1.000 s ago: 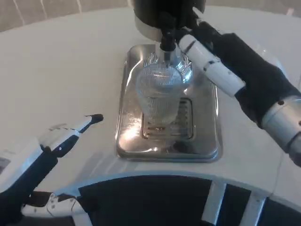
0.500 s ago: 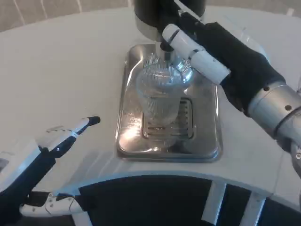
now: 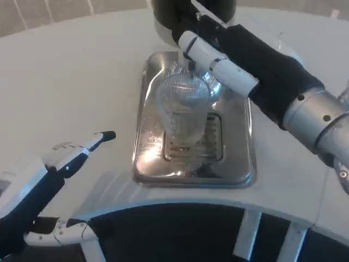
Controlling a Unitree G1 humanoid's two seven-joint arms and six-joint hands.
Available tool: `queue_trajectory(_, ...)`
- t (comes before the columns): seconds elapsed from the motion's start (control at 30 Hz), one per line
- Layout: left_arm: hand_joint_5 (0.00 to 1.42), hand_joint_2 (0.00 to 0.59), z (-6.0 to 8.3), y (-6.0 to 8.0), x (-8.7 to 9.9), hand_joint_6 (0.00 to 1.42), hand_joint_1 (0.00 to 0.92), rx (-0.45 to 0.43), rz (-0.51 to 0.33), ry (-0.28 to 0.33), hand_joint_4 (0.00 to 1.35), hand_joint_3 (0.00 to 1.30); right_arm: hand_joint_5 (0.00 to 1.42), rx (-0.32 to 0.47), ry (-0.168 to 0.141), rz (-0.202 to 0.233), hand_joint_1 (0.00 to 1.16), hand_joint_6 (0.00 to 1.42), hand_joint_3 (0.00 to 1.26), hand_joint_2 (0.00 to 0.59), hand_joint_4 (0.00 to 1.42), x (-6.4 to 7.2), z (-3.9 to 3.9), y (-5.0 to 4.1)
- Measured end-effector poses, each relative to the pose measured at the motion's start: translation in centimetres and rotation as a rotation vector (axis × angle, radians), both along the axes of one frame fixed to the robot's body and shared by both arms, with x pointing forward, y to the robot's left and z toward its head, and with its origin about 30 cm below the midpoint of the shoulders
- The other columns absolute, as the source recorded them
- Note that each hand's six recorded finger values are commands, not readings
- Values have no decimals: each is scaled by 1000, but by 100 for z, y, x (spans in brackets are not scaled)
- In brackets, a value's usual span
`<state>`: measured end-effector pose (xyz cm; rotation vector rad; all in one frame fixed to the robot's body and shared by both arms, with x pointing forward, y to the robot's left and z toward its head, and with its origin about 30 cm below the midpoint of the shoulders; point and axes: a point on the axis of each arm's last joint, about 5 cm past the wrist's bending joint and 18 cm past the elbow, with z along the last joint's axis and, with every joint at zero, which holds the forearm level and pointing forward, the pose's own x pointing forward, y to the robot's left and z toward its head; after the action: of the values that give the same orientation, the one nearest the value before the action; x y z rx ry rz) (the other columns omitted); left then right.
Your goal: Grasp the cup under the faucet to collect the drink, then remove the cup.
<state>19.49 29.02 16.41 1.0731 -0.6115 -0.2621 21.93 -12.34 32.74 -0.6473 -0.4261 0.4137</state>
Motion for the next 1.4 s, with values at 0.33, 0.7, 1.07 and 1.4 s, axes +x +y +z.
queue_trajectory(0.33, 155, 70, -4, -4, 0, 167, 79, -3, 3, 2, 99, 127, 0, -88, -22, 12, 0, 0, 0, 444, 0, -4, 17, 38)
queue_trajectory(0.7, 155, 70, -17, 24, -32, 167, 79, -14, 17, 8, 99, 127, 0, -193, -79, 11, 0, 0, 0, 444, 0, -20, 18, 146)
queue_trajectory(1.07, 156, 64, -2, 70, -61, 167, 85, -41, 30, 11, 86, 114, 0, -280, -132, -4, 0, 0, 0, 444, 0, -63, 24, 219)
queue_trajectory(1.4, 187, 34, 41, -17, -9, 167, 156, -215, 72, 50, 1, 2, 0, -278, -143, -16, 0, 0, 0, 456, 0, -122, 17, 190)
